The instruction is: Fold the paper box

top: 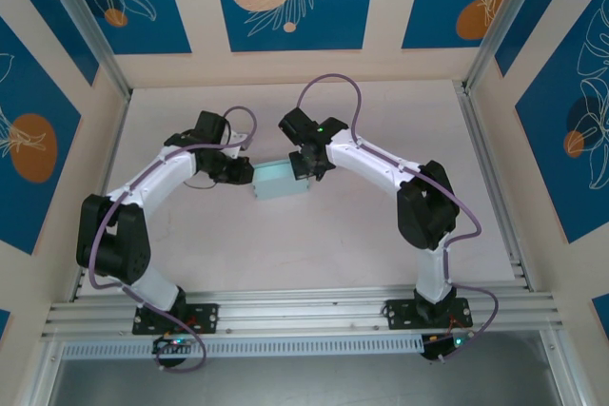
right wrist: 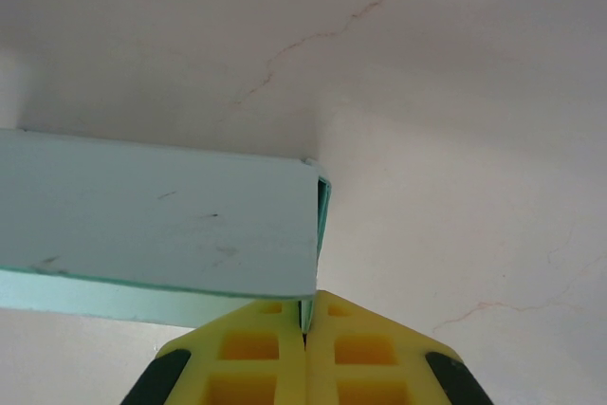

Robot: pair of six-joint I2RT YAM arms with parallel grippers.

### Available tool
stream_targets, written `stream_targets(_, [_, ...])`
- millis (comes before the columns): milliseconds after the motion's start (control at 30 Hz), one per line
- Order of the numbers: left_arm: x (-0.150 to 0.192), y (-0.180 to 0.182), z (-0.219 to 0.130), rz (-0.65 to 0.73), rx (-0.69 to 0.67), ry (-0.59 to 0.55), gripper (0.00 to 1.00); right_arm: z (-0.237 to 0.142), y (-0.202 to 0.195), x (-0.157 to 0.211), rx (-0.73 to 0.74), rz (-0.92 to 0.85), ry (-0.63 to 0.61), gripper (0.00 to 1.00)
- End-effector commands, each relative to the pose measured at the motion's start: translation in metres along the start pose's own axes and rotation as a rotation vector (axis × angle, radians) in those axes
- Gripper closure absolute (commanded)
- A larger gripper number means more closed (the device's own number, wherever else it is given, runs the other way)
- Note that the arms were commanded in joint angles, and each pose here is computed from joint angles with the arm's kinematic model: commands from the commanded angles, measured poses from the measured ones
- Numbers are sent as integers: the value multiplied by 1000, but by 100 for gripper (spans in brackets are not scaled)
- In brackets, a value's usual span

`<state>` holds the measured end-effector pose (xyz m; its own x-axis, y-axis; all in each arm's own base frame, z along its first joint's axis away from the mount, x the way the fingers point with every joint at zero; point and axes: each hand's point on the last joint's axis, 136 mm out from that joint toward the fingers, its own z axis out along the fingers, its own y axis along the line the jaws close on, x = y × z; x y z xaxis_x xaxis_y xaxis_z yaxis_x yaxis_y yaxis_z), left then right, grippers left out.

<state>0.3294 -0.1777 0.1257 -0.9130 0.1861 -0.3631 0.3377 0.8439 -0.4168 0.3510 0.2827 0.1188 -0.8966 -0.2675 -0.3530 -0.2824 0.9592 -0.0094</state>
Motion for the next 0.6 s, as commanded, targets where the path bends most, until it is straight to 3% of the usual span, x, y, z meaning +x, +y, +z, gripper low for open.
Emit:
stream_targets(0, [-10,-26,-8,10,102,-38,92,24,8,26,-14,-31,115,100])
stream_targets(333, [-24,-41,-13,-11,186,-87,96,26,9,27,-14,-34,117,100])
stream_targets(433, [-27,-45,-15,-14,208,-98,84,26,9,27,-15,-34,119,100])
stream_targets(567, [-27,-43,-14,-11,193,-95,83,27,9,27,-15,-35,119,100])
